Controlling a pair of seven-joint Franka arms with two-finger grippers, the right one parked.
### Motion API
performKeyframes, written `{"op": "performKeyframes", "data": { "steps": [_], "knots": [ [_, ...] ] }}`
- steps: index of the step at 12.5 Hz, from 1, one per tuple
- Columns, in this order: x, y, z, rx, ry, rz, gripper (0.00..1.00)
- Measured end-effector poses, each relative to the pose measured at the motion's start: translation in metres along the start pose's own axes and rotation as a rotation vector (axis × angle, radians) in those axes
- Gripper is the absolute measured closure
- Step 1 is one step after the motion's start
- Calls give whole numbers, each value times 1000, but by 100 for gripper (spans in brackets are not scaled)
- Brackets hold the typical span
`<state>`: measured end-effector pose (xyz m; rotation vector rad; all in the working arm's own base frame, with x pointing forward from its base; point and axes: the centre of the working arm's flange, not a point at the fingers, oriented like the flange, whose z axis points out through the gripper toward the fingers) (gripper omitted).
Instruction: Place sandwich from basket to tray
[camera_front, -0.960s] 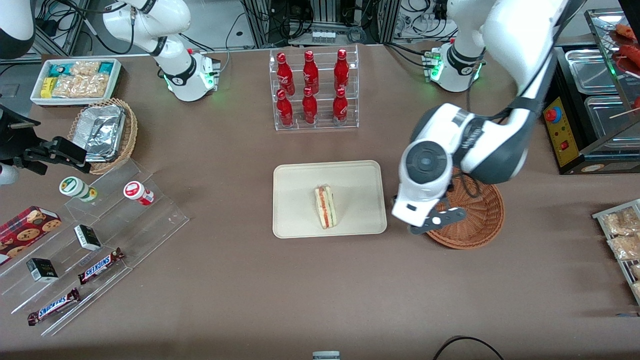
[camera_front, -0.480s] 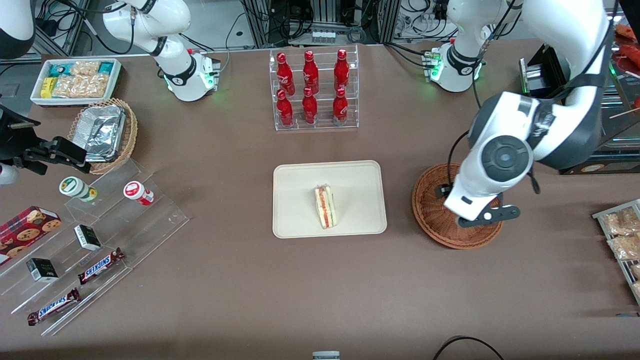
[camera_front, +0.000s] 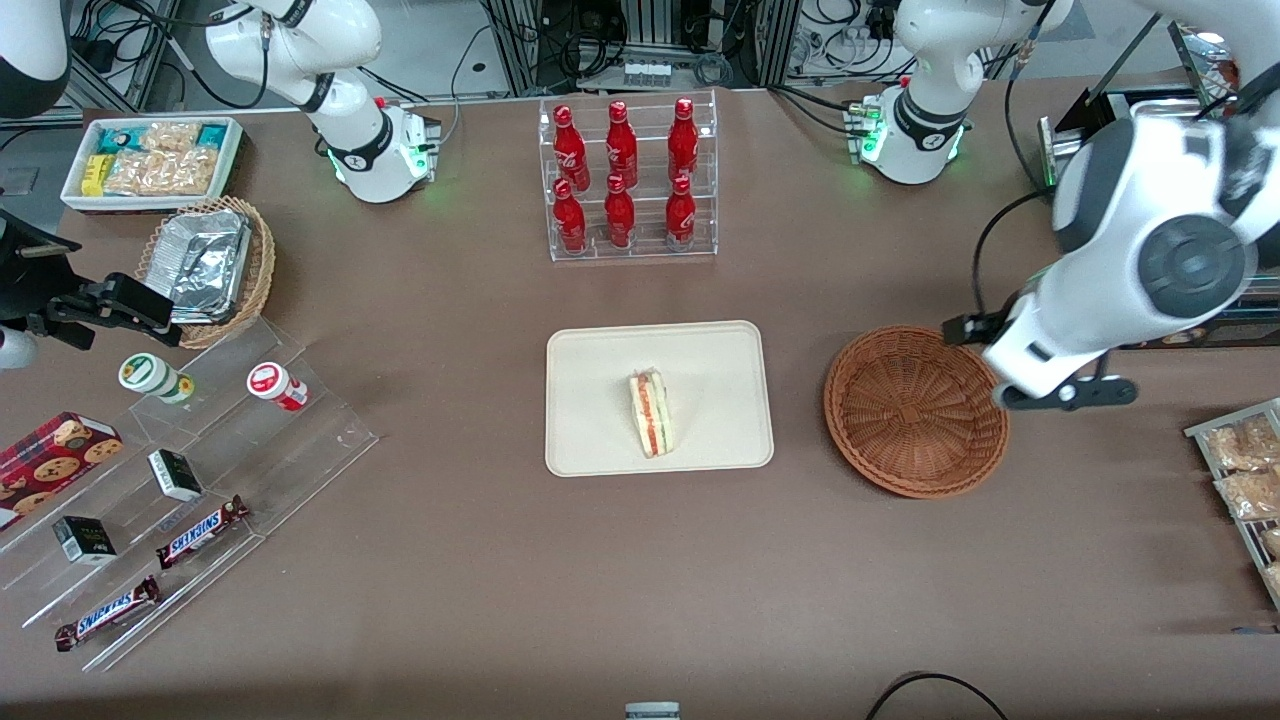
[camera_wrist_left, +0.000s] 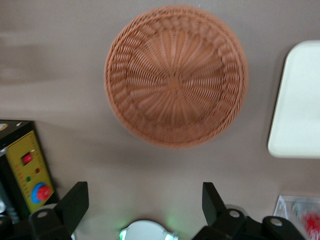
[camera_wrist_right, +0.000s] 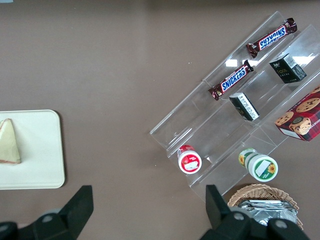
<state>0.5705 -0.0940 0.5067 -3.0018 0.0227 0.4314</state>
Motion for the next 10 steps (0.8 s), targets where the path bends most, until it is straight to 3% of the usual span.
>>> {"op": "performKeyframes", "data": {
  "steps": [3, 8, 10],
  "knots": [
    [-30, -52, -31, -50, 11, 23, 0],
    [-67, -96, -84, -77, 101, -44, 0],
    [-75, -111, -93, -103, 114, -69, 0]
  ]
}}
